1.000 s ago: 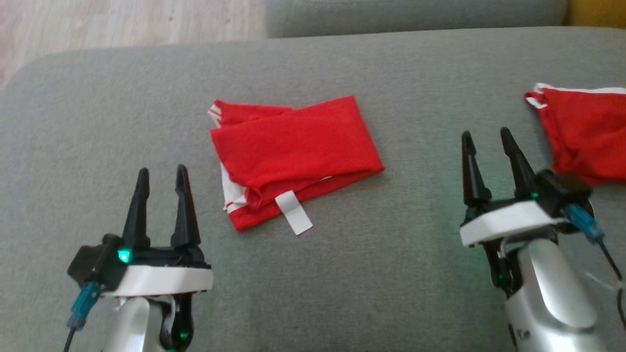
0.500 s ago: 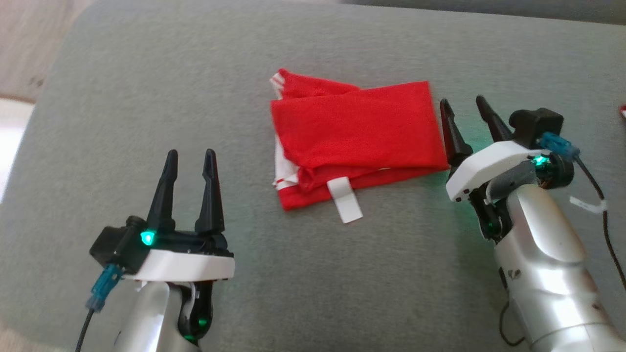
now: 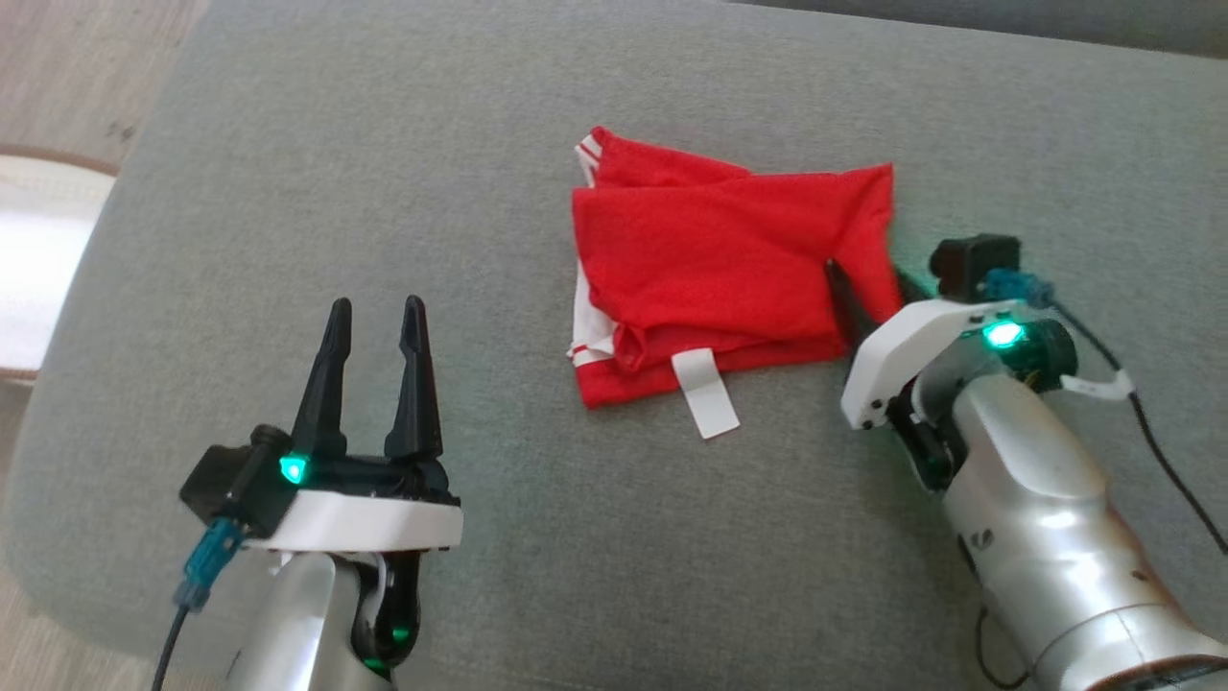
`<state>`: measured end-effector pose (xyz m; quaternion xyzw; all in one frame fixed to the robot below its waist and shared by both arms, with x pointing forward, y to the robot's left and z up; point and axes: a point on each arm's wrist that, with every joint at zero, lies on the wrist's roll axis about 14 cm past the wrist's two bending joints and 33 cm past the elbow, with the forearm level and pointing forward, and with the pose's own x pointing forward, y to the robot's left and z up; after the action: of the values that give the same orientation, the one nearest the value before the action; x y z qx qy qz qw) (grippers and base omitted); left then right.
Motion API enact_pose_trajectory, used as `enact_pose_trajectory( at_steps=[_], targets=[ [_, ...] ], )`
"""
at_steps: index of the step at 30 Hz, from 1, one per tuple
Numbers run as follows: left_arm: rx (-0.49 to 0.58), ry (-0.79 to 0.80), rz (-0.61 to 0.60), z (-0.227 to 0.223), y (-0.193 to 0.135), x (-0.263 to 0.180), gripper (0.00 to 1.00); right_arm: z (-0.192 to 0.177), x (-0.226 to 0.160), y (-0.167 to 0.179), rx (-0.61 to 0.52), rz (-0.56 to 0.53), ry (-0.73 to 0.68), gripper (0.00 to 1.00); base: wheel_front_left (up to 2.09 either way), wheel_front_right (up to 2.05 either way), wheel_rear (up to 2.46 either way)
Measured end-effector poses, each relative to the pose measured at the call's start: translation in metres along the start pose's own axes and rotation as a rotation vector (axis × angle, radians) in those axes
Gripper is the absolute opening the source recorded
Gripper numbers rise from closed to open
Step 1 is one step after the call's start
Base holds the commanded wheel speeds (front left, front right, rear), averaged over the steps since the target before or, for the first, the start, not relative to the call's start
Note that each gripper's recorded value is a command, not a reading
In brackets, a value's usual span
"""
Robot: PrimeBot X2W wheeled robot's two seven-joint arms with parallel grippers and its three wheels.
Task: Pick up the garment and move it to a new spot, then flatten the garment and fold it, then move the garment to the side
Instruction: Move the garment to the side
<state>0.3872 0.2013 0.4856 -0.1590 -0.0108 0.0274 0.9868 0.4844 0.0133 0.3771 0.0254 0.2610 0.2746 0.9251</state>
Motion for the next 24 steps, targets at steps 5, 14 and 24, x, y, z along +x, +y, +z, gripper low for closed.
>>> enact_pose_trajectory(
  at_steps=[5, 14, 24],
  targets=[
    [-0.01, 0.001, -0.037, -0.002, -0.012, 0.007, 1.0, 0.016, -0.01, -0.008, -0.068, -0.018, -0.091, 0.0, 0.0, 0.0, 0.0],
    [-0.023, -0.004, -0.178, -0.006, -0.059, 0.027, 1.0, 0.065, -0.05, -0.052, -0.22, -0.137, -0.265, 0.0, 0.0, 0.0, 0.0],
    [-0.054, -0.003, -0.397, -0.015, -0.137, 0.052, 1.0, 0.083, -0.148, -0.169, -0.369, -0.42, -0.262, 0.0, 0.0, 0.0, 0.0]
  ],
)
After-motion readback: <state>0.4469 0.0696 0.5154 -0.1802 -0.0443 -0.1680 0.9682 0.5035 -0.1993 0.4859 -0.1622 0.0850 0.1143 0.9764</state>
